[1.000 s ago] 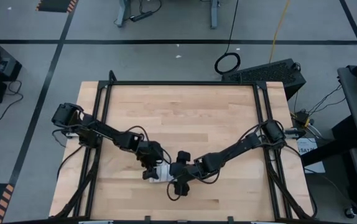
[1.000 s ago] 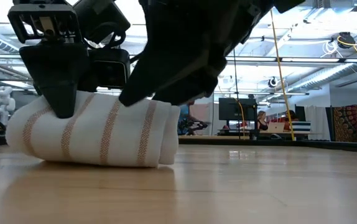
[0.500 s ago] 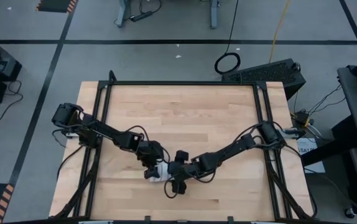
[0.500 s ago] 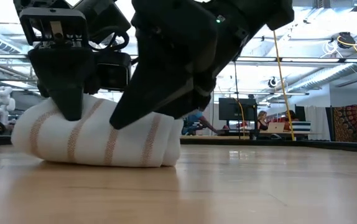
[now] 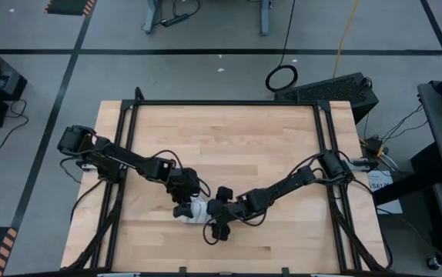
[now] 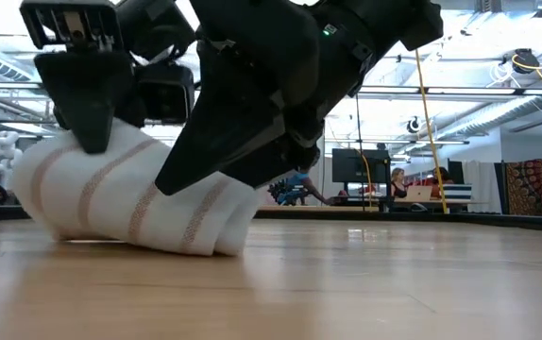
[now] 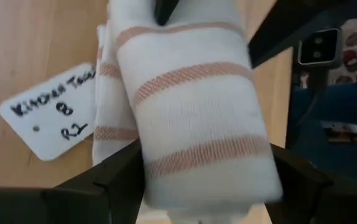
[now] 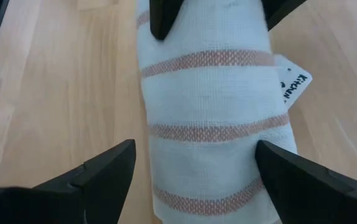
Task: Roll towel into tight, uniform cylinder
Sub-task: Roll the white brown kitchen towel
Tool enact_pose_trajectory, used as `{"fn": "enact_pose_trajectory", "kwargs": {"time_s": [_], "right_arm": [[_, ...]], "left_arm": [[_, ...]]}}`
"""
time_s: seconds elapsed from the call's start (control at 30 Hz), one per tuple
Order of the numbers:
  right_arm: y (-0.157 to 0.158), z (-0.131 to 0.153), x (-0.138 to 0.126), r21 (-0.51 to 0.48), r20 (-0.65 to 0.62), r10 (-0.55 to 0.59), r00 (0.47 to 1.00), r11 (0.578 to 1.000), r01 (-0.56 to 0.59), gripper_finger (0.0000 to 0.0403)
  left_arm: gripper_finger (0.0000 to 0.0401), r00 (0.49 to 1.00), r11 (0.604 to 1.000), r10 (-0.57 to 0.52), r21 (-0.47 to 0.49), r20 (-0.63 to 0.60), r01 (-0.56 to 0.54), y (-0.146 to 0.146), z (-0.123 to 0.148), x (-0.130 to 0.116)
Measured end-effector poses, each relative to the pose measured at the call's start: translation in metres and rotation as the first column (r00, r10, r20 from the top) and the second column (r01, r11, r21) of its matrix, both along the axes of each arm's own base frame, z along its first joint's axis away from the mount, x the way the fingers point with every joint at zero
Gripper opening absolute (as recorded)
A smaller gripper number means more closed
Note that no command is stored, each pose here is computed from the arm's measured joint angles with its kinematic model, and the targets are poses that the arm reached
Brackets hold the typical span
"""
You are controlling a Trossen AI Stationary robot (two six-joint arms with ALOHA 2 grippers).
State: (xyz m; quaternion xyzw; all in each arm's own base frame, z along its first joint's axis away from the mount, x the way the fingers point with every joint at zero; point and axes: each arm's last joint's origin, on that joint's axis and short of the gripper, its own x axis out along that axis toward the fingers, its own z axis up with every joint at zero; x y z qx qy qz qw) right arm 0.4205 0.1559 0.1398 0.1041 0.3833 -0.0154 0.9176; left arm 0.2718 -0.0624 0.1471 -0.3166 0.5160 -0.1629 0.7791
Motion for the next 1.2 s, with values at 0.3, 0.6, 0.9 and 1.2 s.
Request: {"fn": "enact_pose_trajectory", "kwargs": {"time_s": [0.3, 0.6, 0.9, 1.2], "right_arm": [[0.000, 0.000, 0.000, 0.015, -0.004, -0.012, 1.000, 1.000, 0.012, 0.0324], [-0.002, 0.000, 0.001, 0.013, -0.003, -0.019, 1.000, 1.000, 0.019, 0.0324], [-0.006, 0.003, 0.002, 0.012, 0.009, -0.022, 1.000, 1.000, 0.022, 0.0324], [-0.012, 0.052, -0.017, -0.027, -0.001, 0.011, 1.000, 1.000, -0.011, 0.0324]], "left_arm": [[0.0267, 1.000, 1.000, 0.004, 0.025, 0.015, -0.005, 0.015, 0.026, -0.017], [0.0267, 0.995, 0.996, 0.068, 0.046, 0.076, -0.072, 0.019, 0.058, -0.037], [0.0266, 0.950, 0.953, 0.121, 0.234, 0.287, -0.192, -0.028, 0.060, -0.029], [0.0202, 0.971, 0.911, 0.121, 0.366, 0.206, -0.191, -0.051, 0.034, -0.035]]}}
